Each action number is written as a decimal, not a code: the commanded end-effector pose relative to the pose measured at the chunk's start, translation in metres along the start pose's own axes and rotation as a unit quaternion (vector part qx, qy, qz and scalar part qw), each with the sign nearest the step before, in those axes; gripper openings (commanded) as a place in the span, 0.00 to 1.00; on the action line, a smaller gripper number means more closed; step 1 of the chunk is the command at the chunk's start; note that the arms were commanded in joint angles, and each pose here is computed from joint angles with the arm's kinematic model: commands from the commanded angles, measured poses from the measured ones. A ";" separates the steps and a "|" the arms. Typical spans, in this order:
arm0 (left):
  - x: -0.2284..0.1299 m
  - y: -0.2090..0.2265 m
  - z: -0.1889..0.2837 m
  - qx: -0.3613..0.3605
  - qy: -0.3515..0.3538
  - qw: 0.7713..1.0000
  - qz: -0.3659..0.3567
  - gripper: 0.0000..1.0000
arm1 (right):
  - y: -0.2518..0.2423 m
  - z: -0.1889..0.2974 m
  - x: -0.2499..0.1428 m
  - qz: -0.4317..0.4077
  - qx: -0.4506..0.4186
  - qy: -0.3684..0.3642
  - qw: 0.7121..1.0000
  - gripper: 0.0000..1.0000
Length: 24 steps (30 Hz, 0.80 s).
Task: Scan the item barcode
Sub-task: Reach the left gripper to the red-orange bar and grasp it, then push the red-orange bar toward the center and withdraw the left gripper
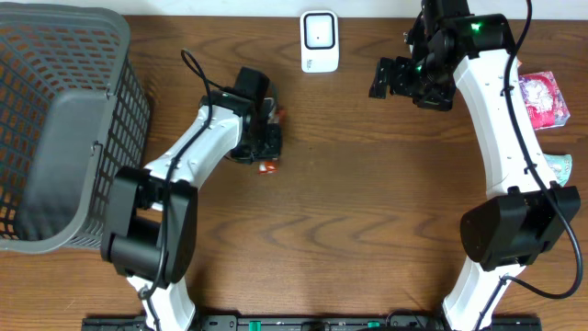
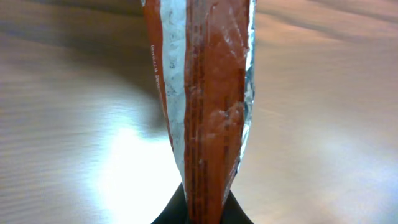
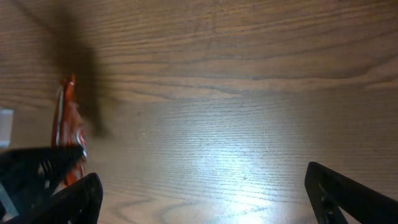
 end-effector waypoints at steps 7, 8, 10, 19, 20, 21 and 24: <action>-0.019 -0.023 0.010 -0.080 0.054 0.995 0.007 0.98 | 0.002 0.002 0.000 0.010 -0.003 -0.003 1.000 0.99; -0.019 -0.023 0.012 -0.081 0.053 0.995 0.004 0.98 | 0.002 0.002 0.000 0.010 -0.003 -0.003 1.000 0.99; -0.013 -0.024 0.025 -0.083 0.039 0.996 -0.015 0.98 | 0.002 0.002 0.000 0.010 -0.003 -0.003 1.000 0.99; 0.013 0.050 0.103 0.198 -0.167 0.961 0.096 0.98 | 0.005 0.002 0.005 -0.010 0.006 -0.016 1.000 0.99; 0.010 0.054 0.104 0.204 -0.159 0.961 0.099 0.98 | 0.006 0.002 0.009 -0.015 0.009 -0.026 0.999 0.99; 0.007 0.058 0.103 0.209 -0.151 0.961 0.104 0.98 | 0.007 0.002 0.014 -0.014 0.011 -0.038 0.999 0.81; 0.005 0.066 0.102 0.215 -0.143 0.959 0.113 0.98 | 0.014 0.003 0.014 -0.016 0.040 -0.036 0.998 0.99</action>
Point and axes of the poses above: each gripper's point midway between its finger pads, its own z axis back along the fingers, its own y axis along the line the jaws close on, x = y × z, the point moved 5 cm from there along z, back along the fingers, and after that the axes turned 7 degrees about z, right-handed, at the moved point
